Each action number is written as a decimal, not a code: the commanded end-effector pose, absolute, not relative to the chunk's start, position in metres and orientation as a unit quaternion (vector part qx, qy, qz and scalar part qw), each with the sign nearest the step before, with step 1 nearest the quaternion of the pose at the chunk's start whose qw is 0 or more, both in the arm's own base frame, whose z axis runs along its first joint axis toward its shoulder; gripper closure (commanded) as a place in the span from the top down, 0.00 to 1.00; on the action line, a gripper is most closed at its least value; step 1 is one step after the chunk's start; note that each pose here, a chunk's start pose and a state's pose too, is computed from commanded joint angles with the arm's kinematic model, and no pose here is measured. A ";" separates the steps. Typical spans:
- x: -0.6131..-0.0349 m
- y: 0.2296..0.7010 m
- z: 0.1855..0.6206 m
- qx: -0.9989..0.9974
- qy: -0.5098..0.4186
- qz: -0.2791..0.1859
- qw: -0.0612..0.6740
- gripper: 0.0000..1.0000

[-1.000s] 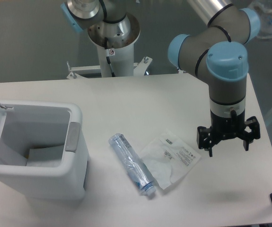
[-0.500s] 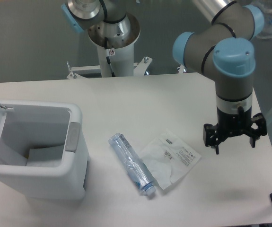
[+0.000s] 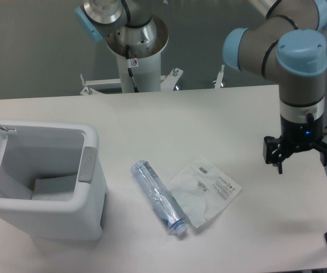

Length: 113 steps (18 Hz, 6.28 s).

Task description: Open the trash can

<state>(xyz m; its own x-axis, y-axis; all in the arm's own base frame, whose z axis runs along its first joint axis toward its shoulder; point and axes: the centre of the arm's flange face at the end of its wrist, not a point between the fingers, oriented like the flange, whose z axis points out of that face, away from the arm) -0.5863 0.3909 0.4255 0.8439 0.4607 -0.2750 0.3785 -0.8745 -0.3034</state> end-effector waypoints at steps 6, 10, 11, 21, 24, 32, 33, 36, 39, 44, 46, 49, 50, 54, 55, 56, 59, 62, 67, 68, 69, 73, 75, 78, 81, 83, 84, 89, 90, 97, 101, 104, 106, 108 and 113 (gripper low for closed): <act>-0.587 0.384 0.406 -0.961 -0.198 0.161 0.104 1.00; -0.564 0.398 0.406 -0.966 -0.182 0.156 0.098 1.00; -0.554 0.401 0.411 -0.967 -0.177 0.156 0.102 1.00; -0.519 0.405 0.434 -0.967 -0.162 0.160 0.112 1.00; -0.523 0.397 0.440 -0.965 -0.166 0.165 0.114 1.00; -0.528 0.392 0.450 -0.965 -0.156 0.177 0.117 1.00; -0.529 0.393 0.452 -0.964 -0.155 0.179 0.118 1.00; -0.528 0.395 0.455 -0.964 -0.153 0.181 0.120 1.00; -0.527 0.399 0.449 -0.965 -0.151 0.177 0.118 1.00; -0.522 0.402 0.449 -0.966 -0.148 0.174 0.118 1.00; -0.517 0.409 0.447 -0.967 -0.144 0.173 0.117 1.00; -0.513 0.417 0.449 -0.969 -0.130 0.174 0.121 1.00; -0.512 0.420 0.449 -0.969 -0.128 0.174 0.120 1.00; -0.493 0.433 0.449 -0.963 -0.171 0.163 0.130 1.00; -0.486 0.438 0.460 -0.955 -0.198 0.165 0.144 1.00; -0.481 0.444 0.467 -0.952 -0.206 0.164 0.155 1.00; -0.461 0.466 0.474 -0.951 -0.203 0.150 0.176 1.00; -0.443 0.485 0.503 -0.924 -0.279 0.123 0.229 1.00; -0.404 0.509 0.524 -0.900 -0.330 0.066 0.275 1.00; -0.390 0.517 0.525 -0.899 -0.335 0.058 0.276 1.00; -0.373 0.522 0.530 -0.899 -0.332 0.053 0.280 1.00; -0.323 0.544 0.521 -0.909 -0.314 0.032 0.273 1.00; -0.306 0.545 0.516 -0.913 -0.306 0.026 0.269 1.00; -0.286 0.540 0.518 -0.916 -0.299 0.022 0.268 1.00; -0.273 0.544 0.511 -0.920 -0.291 0.018 0.261 1.00; -0.265 0.548 0.506 -0.923 -0.285 0.014 0.258 1.00; -0.265 0.548 0.503 -0.924 -0.285 0.013 0.255 1.00; -0.263 0.549 0.496 -0.926 -0.284 0.009 0.250 1.00; -0.262 0.548 0.493 -0.926 -0.285 0.008 0.247 1.00; -0.263 0.549 0.492 -0.927 -0.284 0.008 0.246 1.00; -0.262 0.548 0.489 -0.927 -0.285 0.007 0.244 1.00; -0.262 0.548 0.489 -0.927 -0.285 0.007 0.244 1.00; -0.262 0.548 0.489 -0.927 -0.285 0.007 0.244 1.00; -0.262 0.548 0.489 -0.927 -0.285 0.007 0.243 1.00; -0.263 0.549 0.487 -0.927 -0.285 0.007 0.242 1.00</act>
